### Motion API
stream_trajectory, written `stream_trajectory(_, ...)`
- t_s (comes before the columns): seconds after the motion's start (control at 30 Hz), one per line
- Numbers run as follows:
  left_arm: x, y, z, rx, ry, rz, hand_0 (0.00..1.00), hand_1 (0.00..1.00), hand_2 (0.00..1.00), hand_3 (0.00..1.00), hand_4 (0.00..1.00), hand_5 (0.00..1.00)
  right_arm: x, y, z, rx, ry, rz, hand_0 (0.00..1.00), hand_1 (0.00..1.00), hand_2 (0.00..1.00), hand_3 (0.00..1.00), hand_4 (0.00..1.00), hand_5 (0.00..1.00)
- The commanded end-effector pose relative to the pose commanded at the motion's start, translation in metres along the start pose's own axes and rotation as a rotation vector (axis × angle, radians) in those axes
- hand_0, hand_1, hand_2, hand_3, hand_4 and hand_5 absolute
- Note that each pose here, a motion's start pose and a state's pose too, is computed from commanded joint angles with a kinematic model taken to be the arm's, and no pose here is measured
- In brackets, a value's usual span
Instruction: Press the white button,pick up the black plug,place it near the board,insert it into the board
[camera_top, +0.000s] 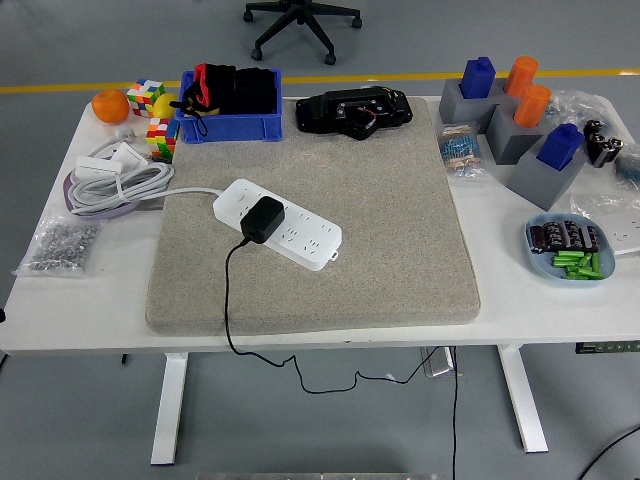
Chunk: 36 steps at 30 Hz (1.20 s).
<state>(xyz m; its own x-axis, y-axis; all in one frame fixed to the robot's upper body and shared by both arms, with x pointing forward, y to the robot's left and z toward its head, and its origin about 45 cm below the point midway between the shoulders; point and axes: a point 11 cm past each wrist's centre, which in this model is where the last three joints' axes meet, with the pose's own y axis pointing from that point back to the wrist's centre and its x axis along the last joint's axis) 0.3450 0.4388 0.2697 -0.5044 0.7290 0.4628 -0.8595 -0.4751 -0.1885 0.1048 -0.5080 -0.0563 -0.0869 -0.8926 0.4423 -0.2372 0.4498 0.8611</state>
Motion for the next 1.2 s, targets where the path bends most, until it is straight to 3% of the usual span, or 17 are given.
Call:
stream_trajectory(0.4,-0.005,0.000,0.001,0.002,0.004,-0.017,0.893,0.887,0.841,0.769,0.771,0.473,0.007,0.000,-0.008,0.011,-0.009,0.013,0.590,0.578,0.640,0.554,0.643,0.379)
stream_trajectory(1.2,-0.020,0.001,0.005,0.005,0.028,-0.055,0.873,0.857,0.815,0.766,0.763,0.457,0.003,0.000,-0.008,0.011,-0.012,0.008,0.590,0.580,0.641,0.550,0.639,0.385)
